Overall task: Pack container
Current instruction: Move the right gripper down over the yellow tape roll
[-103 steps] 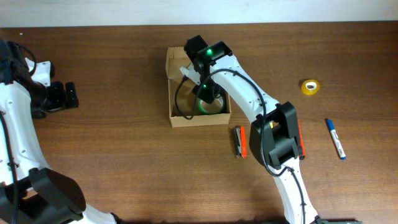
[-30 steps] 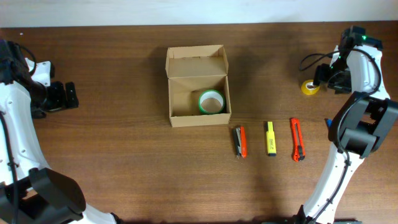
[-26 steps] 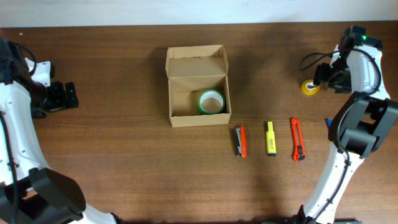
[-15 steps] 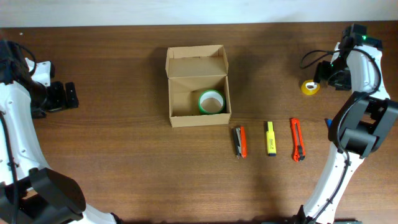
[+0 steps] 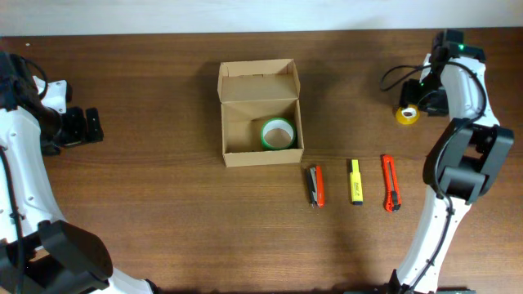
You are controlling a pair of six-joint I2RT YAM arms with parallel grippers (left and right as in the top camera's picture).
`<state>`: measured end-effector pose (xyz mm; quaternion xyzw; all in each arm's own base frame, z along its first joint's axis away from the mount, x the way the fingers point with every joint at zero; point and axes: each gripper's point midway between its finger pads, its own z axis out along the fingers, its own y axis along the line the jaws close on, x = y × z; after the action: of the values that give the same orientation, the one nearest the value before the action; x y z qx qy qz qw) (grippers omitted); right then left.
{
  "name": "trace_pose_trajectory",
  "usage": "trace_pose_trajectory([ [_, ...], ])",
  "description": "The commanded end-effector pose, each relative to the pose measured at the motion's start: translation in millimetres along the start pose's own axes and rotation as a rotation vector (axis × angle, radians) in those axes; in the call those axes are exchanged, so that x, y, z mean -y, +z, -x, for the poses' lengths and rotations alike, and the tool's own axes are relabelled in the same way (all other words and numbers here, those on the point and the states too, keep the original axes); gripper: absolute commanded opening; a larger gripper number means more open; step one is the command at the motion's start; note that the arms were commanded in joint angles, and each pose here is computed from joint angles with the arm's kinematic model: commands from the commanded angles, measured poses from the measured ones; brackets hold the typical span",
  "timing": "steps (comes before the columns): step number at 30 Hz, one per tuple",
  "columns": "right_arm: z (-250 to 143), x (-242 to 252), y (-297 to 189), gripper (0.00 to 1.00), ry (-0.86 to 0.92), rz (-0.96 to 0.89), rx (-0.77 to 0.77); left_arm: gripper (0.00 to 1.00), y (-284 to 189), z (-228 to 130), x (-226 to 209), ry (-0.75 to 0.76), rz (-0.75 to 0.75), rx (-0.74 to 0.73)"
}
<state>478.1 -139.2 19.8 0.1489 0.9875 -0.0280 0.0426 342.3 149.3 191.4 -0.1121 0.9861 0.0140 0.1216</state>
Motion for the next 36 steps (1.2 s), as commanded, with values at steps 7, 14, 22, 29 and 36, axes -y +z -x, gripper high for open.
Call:
trace_pose_trajectory([
  [7, -9.4, 1.8, 18.9, 0.71, 0.0, -0.012, -0.054, 1.0, -3.5, 0.8, 1.5, 0.015, -0.011, 0.014],
  [14, -9.6, 2.1, 18.7, 0.71, 0.0, -0.012, -0.055, 1.0, -3.5, 0.8, 1.5, 0.015, -0.011, 0.014],
  [22, 4.5, -4.7, 4.2, 0.71, -0.019, 0.034, -0.007, 1.0, -3.5, 0.8, 1.5, 0.014, -0.011, 0.014],
  [29, 16.1, -0.5, -11.3, 0.71, -0.011, 0.033, 0.033, 1.0, -3.5, 0.8, 1.5, 0.015, -0.011, 0.014],
  [36, 3.8, 12.4, -10.6, 0.68, 0.014, 0.031, -0.018, 1.0, -3.5, 0.8, 1.5, 0.015, -0.011, 0.014],
])
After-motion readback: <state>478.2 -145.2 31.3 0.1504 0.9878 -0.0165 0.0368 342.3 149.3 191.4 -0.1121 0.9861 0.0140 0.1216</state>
